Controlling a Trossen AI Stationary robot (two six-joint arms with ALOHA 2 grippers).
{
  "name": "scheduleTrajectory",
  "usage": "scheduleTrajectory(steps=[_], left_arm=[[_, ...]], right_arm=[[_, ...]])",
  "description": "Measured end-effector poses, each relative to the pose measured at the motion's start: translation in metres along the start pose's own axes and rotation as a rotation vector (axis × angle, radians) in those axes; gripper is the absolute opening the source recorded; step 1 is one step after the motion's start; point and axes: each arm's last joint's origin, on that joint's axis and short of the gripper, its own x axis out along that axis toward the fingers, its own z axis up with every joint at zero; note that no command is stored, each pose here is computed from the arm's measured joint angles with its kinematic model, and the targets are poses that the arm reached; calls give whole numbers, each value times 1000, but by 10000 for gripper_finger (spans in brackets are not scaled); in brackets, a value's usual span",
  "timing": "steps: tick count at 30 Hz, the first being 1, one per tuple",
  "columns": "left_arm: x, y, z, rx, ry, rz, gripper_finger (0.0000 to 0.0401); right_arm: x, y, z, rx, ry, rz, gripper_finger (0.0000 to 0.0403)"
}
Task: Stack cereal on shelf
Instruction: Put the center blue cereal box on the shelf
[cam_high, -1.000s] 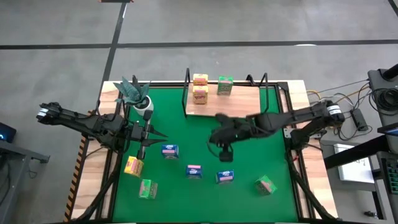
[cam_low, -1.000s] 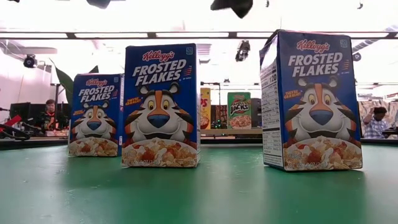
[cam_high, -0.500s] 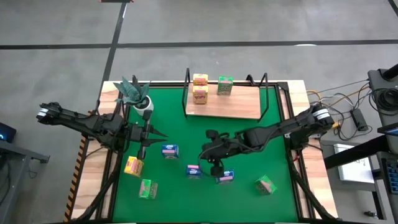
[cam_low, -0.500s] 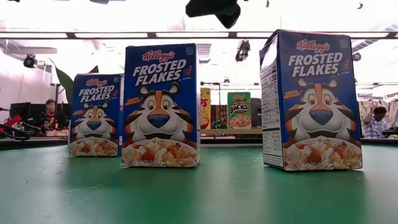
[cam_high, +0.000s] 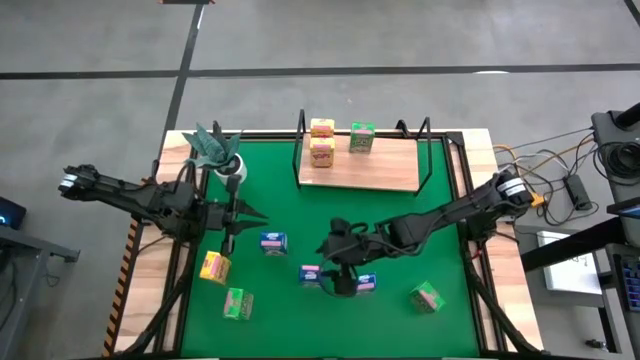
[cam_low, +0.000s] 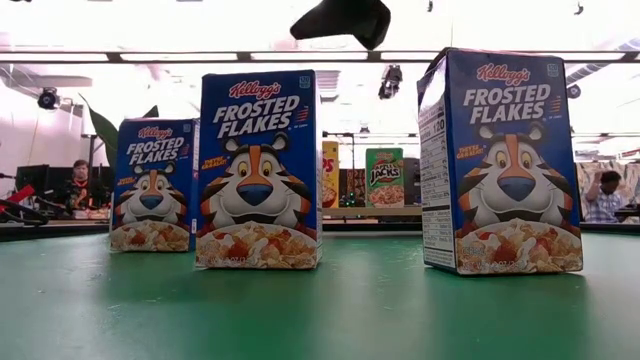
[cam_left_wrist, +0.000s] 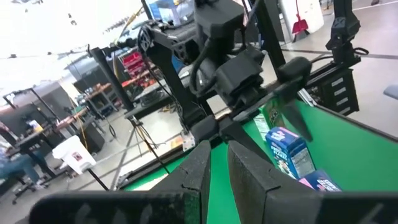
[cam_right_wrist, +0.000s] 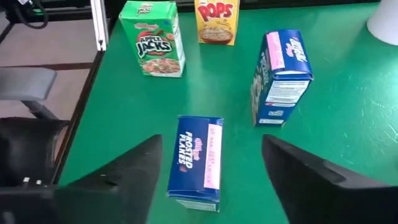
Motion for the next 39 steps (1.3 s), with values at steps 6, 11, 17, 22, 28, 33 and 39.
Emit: scheduleTrajectory(steps=[6,11,17,22,28,33,39], left_arm=[[0,2,5,7,-13,7,38],[2,3,5,6,-10,5,38],[2,3,5,5,-11,5,38],[2,3,5,4,-10,5,38],[2,2,5,4,-9,5,38],[2,2,5,4,-9,4,38],[2,2,5,4,-10,4,38]], right_arm=[[24,7,-8,-15,-19,-13,305],[32,7,-14,-22,28,-25,296],[34,9,-7,-27,13,-21,283],[43,11,-2,-68,69,-33,275],[43,14,9,-63,201,-67,274],[40,16,15,-43,258,-82,274],[44,20,8,-41,293,-85,274]])
